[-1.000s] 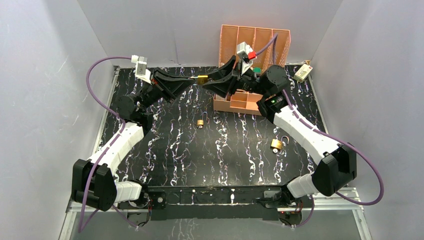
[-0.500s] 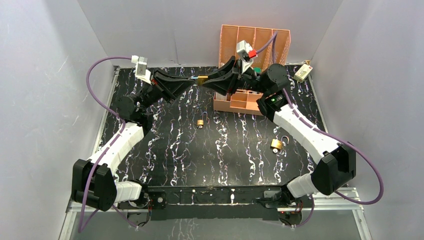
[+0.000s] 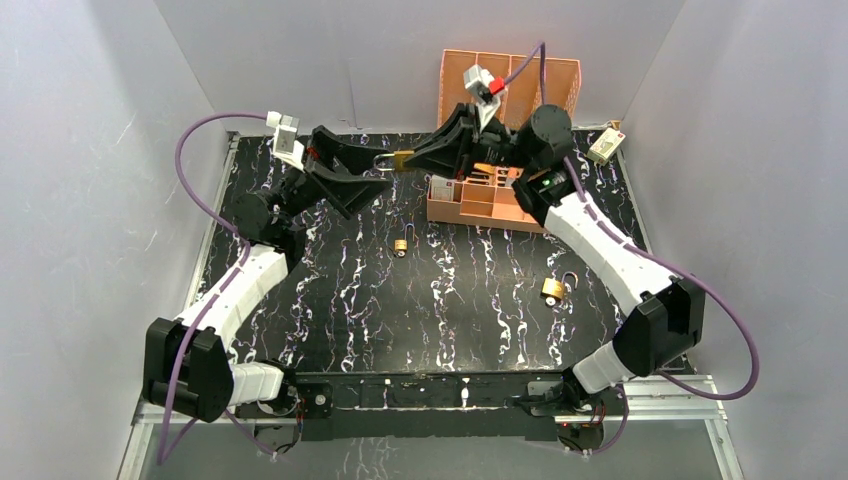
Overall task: Lock with the key
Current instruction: Lock the lock.
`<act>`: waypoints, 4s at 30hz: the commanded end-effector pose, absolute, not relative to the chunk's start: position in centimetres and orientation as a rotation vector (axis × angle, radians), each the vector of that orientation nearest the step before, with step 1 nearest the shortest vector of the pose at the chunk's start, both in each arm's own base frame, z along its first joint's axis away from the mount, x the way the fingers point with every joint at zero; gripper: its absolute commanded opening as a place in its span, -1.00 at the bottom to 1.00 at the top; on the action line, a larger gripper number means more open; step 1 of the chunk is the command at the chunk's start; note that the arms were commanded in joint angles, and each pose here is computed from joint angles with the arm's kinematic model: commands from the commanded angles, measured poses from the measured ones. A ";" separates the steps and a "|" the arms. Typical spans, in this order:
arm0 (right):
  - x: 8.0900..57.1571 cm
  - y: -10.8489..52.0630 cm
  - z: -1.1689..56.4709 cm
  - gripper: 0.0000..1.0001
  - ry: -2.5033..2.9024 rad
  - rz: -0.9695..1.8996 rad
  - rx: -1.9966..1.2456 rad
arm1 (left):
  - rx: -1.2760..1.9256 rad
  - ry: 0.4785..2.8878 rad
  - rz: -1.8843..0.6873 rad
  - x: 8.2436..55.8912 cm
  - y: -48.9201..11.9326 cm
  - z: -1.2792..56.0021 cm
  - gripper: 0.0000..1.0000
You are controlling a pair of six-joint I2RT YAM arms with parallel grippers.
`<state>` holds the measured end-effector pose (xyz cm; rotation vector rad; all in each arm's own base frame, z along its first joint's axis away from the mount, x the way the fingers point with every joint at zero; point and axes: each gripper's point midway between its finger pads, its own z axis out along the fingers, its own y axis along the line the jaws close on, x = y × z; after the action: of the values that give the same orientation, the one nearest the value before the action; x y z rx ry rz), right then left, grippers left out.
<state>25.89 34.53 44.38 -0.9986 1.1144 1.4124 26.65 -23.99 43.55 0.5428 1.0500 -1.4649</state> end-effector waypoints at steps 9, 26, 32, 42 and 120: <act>23.7 29.3 45.9 -1.00 1.198 1.650 -1.367 | 0.989 1.043 -1.478 22.9 -24.6 44.2 0.76; 24.0 30.2 45.2 -1.00 1.192 1.681 -1.383 | 1.033 1.017 -1.533 23.0 -26.3 44.6 0.01; 24.9 30.7 45.6 -1.00 1.188 1.672 -1.330 | 1.032 1.010 -1.577 22.5 -27.2 44.8 -0.21; 24.8 30.7 46.3 -1.00 1.174 1.656 -1.325 | 0.988 1.020 -1.590 23.2 -27.3 44.5 -0.39; 20.8 38.4 40.8 -1.00 1.234 1.827 -1.359 | 0.774 1.028 -1.400 29.5 -27.1 44.0 -1.00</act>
<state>26.79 33.73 41.99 -1.2301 1.2577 1.6874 27.55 -25.94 40.28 0.9487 1.1596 -1.4816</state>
